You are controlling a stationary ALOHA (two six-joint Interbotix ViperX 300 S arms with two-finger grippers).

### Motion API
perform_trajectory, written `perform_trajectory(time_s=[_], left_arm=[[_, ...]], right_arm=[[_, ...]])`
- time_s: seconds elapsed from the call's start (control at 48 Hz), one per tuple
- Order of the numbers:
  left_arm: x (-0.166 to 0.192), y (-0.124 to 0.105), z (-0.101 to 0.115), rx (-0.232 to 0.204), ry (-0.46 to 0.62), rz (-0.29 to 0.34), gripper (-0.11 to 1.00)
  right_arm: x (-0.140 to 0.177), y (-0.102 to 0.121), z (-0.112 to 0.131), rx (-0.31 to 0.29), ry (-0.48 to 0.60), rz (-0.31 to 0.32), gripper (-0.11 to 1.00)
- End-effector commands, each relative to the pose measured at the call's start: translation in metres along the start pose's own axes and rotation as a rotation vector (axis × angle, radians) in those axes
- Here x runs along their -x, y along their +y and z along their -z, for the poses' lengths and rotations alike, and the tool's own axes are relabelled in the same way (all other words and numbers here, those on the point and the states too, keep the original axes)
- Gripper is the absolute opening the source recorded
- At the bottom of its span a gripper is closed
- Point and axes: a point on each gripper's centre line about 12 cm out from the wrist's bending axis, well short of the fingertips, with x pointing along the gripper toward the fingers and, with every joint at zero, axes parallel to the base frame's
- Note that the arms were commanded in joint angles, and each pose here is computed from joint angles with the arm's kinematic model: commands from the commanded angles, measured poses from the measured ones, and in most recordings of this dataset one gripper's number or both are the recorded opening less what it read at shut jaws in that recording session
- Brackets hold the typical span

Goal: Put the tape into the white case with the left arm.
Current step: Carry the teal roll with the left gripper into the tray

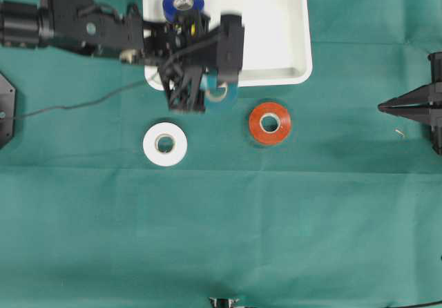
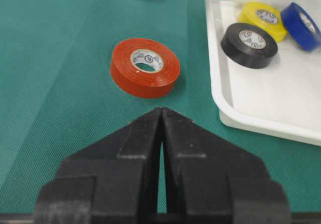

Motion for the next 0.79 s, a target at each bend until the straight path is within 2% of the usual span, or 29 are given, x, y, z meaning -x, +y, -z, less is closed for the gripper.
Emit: perform_trajectory(time_s=[0.0,0.229,0.562,0.77], left_arm=[[0.014,0.022,-0.017,0.001,-0.084,-0.05,0.24],[0.008,0.058,-0.011,-0.027,-0.118,-0.124,0.24],[-0.01,0.107,0.01,0.042,-0.092,-0.197,0.24],[-0.014,0.119,0.012,0.06,-0.087,-0.212,0.24]], right_arm=[[0.0,0.0,0.001,0.005,0.002,-0.002,-0.09],[0.0,0.0,0.001,0.005,0.004,-0.002,-0.09],[0.0,0.0,0.001,0.005,0.002,-0.002,-0.09],[0.0,0.0,0.001,0.005,0.002,-0.002,-0.09]])
